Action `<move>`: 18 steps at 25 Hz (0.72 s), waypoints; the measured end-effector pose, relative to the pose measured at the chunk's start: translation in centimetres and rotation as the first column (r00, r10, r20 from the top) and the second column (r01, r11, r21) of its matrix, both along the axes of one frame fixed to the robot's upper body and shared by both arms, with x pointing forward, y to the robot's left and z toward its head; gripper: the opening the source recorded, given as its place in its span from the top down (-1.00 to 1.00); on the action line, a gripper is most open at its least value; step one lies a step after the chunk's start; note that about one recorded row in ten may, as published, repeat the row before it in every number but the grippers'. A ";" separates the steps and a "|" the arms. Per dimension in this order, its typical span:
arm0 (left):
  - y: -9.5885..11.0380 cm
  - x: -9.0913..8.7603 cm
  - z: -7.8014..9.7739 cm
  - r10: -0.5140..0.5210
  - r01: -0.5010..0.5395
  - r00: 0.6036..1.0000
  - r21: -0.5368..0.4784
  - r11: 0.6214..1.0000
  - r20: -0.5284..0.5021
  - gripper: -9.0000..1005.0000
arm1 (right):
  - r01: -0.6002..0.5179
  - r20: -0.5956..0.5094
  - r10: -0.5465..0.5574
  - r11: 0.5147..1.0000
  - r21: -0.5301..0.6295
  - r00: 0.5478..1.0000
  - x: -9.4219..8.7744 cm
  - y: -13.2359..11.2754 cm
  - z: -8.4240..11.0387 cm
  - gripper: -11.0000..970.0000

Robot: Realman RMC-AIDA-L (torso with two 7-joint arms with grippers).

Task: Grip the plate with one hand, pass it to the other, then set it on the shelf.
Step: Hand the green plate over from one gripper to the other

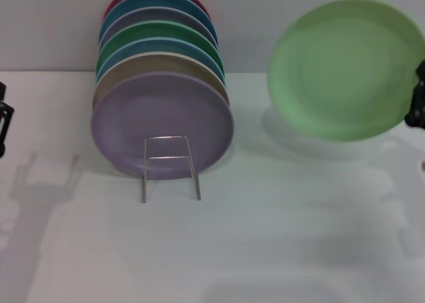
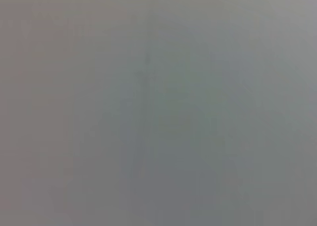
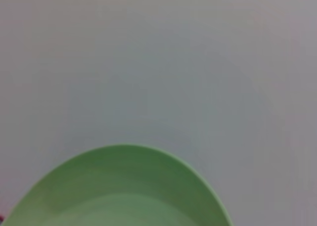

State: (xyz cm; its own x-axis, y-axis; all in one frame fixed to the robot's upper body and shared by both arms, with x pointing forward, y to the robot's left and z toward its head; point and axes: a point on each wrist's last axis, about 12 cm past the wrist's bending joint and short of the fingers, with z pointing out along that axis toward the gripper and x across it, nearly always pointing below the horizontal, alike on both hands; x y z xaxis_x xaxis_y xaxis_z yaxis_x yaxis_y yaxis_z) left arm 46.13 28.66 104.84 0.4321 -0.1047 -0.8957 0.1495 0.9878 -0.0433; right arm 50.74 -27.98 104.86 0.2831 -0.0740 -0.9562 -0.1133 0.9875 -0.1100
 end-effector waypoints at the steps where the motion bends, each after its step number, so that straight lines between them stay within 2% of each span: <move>1: -0.1 -0.2 -0.1 -0.011 0.011 1.000 0.002 1.000 0.000 -0.53 | -0.013 0.001 0.013 1.000 -0.005 1.000 -0.4 0.2 -0.2 0.94; 8: -1.4 -2.0 -0.6 -0.117 0.117 0.993 0.018 0.993 -0.004 -0.53 | -0.081 0.022 0.081 0.997 -0.013 0.996 -3.8 1.0 -1.2 0.94; 9: -1.8 -2.4 -0.7 -0.141 0.141 0.990 0.016 0.990 -0.009 -0.53 | -0.093 0.027 0.094 0.996 -0.010 0.995 -5.1 1.3 -1.5 0.94; 10: -2.1 -2.7 -0.8 -0.161 0.161 0.987 0.014 0.987 -0.016 -0.53 | -0.093 0.027 0.094 0.996 -0.010 0.995 -5.1 1.3 -1.5 0.94; 13: -3.0 -3.9 -1.3 -0.197 0.196 0.980 -0.009 0.980 -0.037 -0.53 | -0.106 0.032 0.106 0.994 -0.006 0.994 -6.8 1.9 -1.7 0.94; 14: -3.6 -4.6 -1.5 -0.210 0.209 0.976 -0.030 0.977 -0.056 -0.53 | -0.094 0.037 0.094 0.995 -0.018 0.995 -8.1 2.7 -1.8 0.94; 18: -4.3 -4.9 -1.9 -0.247 0.245 0.965 -0.035 0.969 -0.087 -0.52 | -0.074 0.037 0.076 0.996 -0.045 0.996 -9.4 4.1 -1.9 0.94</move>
State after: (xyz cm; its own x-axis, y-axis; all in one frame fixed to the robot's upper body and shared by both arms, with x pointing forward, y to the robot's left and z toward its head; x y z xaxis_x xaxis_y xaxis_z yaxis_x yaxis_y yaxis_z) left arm 41.21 24.38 102.95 0.3080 -0.2191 -0.9258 0.3826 0.9195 -0.0903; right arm 41.37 -23.89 102.97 0.3257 -0.0924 -0.9409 -0.1820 0.9705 -0.1583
